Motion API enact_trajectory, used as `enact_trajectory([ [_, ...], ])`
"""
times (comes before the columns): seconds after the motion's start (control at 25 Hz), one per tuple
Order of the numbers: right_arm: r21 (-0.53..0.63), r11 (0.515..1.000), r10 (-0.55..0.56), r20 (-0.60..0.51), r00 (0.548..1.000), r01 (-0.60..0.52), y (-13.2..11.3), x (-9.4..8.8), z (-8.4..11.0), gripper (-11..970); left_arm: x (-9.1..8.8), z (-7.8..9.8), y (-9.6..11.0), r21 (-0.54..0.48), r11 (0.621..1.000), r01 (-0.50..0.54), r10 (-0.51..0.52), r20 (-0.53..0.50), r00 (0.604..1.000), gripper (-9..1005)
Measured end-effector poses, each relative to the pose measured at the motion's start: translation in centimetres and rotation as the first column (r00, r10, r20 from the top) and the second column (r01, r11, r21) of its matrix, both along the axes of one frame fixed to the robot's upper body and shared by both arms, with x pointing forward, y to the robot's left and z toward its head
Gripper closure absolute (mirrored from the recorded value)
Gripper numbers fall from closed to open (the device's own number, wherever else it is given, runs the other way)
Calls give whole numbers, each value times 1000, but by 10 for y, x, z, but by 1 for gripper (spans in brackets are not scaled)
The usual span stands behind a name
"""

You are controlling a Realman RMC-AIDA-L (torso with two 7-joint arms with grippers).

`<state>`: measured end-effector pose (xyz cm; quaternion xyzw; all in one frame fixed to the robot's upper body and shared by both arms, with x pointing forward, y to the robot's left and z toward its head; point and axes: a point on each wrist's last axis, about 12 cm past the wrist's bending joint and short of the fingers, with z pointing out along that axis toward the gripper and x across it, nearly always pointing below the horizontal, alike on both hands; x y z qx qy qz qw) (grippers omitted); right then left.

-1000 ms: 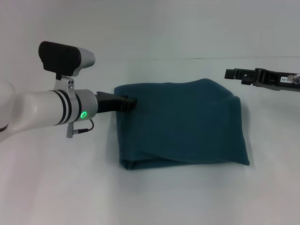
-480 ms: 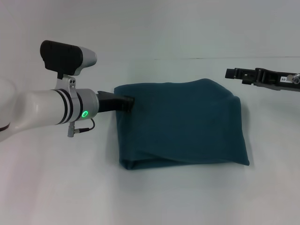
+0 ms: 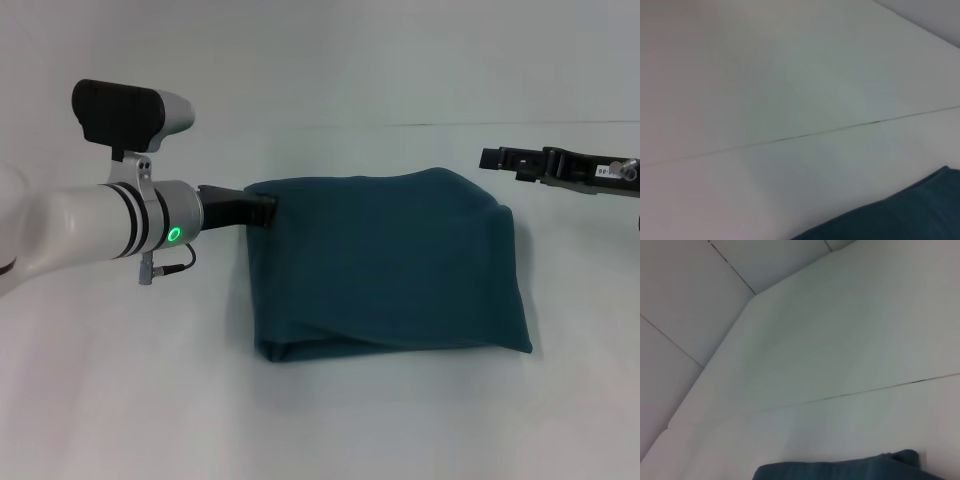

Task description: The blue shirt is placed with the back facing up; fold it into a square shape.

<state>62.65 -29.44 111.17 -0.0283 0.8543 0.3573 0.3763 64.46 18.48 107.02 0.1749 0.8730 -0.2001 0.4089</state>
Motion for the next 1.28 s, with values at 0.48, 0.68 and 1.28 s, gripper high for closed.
enact_trajectory([
  [0.48,-3,1000,8,6,1000,-8,2,0,0,107,0,-1,0,-41,999,-34,33,-34,999,801],
  [0.68,-7,1000,15,5,1000,-15,4,0,-1,107,-1,-6,-1,-26,998,-57,55,-38,998,589],
  [1.28,-9,1000,17,10,1000,-17,5,2,1,107,-3,-9,-10,-14,999,-29,28,-51,998,80],
])
